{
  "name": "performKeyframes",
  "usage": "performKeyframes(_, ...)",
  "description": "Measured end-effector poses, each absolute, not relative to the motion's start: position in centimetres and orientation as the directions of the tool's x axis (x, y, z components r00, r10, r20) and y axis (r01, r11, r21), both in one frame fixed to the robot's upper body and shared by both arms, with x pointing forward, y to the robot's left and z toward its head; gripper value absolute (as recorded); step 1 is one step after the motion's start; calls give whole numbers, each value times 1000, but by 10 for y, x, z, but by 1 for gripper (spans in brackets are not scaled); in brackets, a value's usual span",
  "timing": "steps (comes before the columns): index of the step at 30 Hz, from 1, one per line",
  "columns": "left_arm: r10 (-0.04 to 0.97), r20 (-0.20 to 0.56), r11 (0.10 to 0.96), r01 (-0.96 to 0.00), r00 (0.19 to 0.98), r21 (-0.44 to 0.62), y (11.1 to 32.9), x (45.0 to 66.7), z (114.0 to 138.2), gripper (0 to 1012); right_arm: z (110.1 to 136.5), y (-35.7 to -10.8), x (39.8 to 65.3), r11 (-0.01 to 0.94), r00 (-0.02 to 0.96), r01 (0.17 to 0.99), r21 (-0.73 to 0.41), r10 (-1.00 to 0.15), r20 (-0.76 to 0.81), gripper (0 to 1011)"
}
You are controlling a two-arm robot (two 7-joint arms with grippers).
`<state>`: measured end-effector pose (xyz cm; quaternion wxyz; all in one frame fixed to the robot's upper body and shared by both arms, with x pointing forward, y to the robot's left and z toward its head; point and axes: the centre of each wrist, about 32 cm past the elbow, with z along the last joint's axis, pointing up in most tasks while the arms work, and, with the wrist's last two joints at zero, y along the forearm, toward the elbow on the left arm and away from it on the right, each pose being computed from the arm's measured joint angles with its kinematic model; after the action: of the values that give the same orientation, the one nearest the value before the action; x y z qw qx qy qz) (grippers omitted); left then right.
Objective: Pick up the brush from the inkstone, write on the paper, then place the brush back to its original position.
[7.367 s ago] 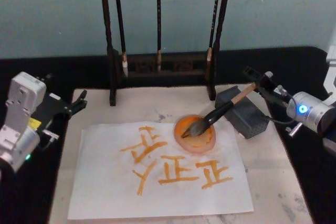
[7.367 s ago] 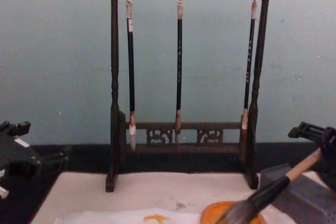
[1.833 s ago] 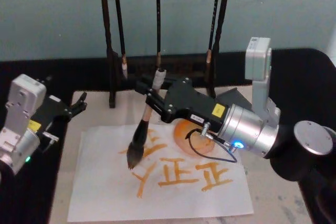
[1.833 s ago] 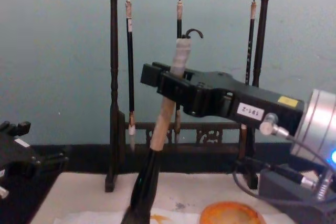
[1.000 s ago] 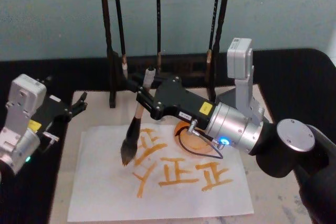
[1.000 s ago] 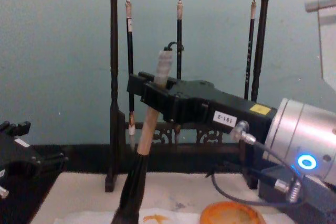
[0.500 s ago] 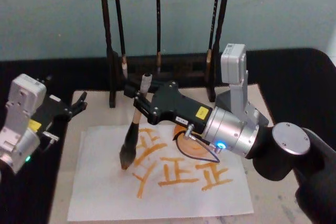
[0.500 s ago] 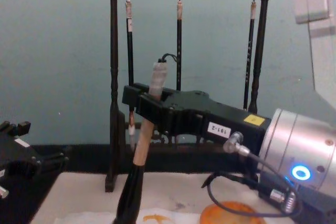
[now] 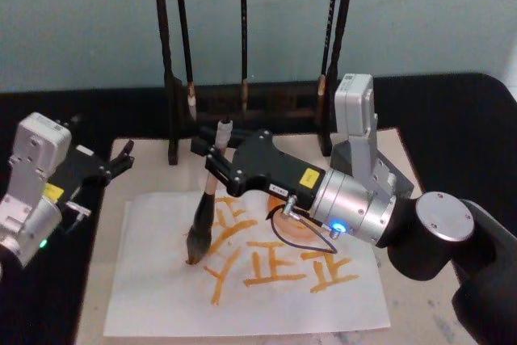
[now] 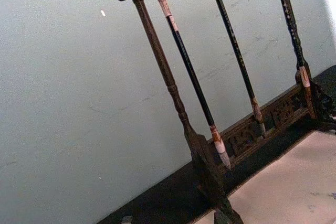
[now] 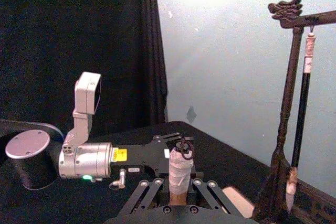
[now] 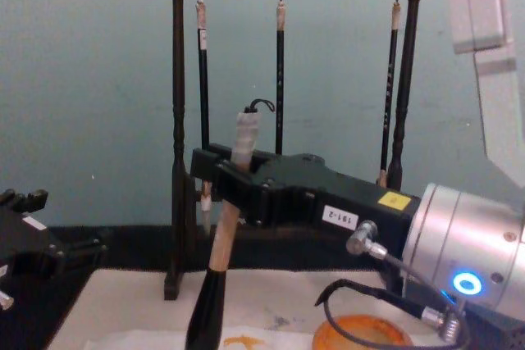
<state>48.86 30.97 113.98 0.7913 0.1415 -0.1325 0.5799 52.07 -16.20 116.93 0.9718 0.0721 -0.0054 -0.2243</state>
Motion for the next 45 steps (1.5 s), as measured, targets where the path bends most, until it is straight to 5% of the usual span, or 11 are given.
performKeyframes(45,880,374,287,-955,292,70,310,489,1140,1010,1189,-187,518,851,865,482,209,-500,39,168)
